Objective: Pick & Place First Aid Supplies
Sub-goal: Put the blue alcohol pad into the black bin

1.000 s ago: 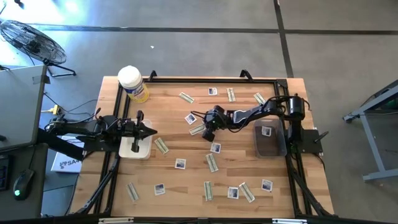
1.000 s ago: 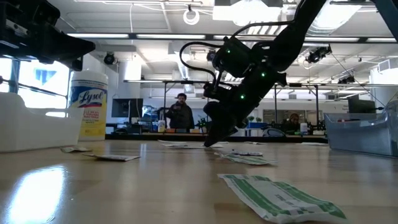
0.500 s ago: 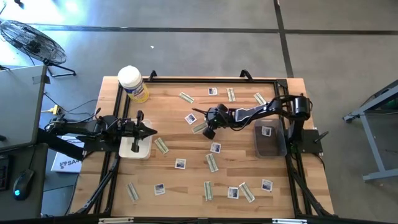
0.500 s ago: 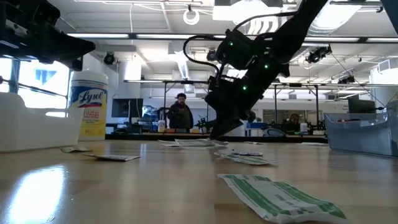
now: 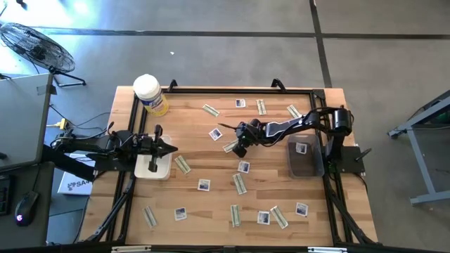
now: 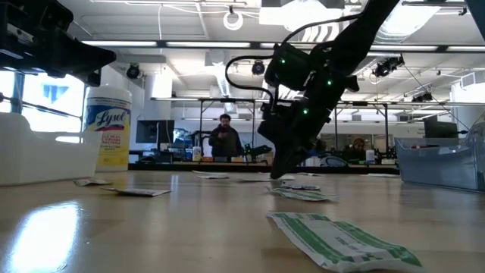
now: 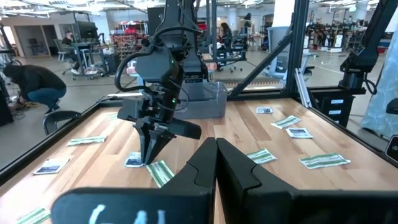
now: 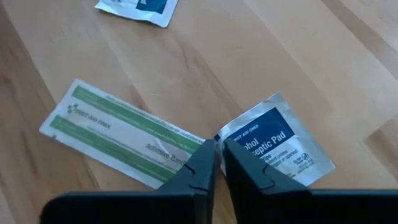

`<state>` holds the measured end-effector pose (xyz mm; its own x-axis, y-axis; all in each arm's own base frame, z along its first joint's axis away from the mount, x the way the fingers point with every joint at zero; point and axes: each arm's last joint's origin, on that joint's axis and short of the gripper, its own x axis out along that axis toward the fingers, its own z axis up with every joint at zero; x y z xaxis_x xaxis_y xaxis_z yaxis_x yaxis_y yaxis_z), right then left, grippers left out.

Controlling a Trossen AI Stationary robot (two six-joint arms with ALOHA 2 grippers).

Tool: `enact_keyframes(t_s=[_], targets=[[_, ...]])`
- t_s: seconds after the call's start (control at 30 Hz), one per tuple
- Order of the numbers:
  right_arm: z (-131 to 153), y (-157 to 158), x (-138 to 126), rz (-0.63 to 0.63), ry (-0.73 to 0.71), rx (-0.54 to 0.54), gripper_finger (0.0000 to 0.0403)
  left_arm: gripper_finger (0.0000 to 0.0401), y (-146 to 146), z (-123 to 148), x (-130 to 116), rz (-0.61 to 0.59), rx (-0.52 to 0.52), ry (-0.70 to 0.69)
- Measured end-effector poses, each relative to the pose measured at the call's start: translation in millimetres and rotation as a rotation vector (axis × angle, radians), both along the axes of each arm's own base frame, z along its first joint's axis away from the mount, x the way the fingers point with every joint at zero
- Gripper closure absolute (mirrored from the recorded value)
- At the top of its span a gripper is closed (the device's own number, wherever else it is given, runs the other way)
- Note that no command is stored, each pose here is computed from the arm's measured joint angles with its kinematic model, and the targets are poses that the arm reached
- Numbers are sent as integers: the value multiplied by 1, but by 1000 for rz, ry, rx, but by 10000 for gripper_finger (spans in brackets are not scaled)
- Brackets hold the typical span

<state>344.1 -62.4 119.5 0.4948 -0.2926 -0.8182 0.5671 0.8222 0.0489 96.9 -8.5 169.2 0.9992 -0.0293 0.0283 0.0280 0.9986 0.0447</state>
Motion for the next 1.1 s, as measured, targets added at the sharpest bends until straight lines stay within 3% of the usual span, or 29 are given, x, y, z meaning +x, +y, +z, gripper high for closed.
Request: enact_keyframes(t_s=[0.37,1.1], targets=[[10,0,-4,28,17,-51,281,400,0,0,0,0,0,0],[-1,-5,-3,57,57,-57,325,400,0,0,0,-1,0,0]])
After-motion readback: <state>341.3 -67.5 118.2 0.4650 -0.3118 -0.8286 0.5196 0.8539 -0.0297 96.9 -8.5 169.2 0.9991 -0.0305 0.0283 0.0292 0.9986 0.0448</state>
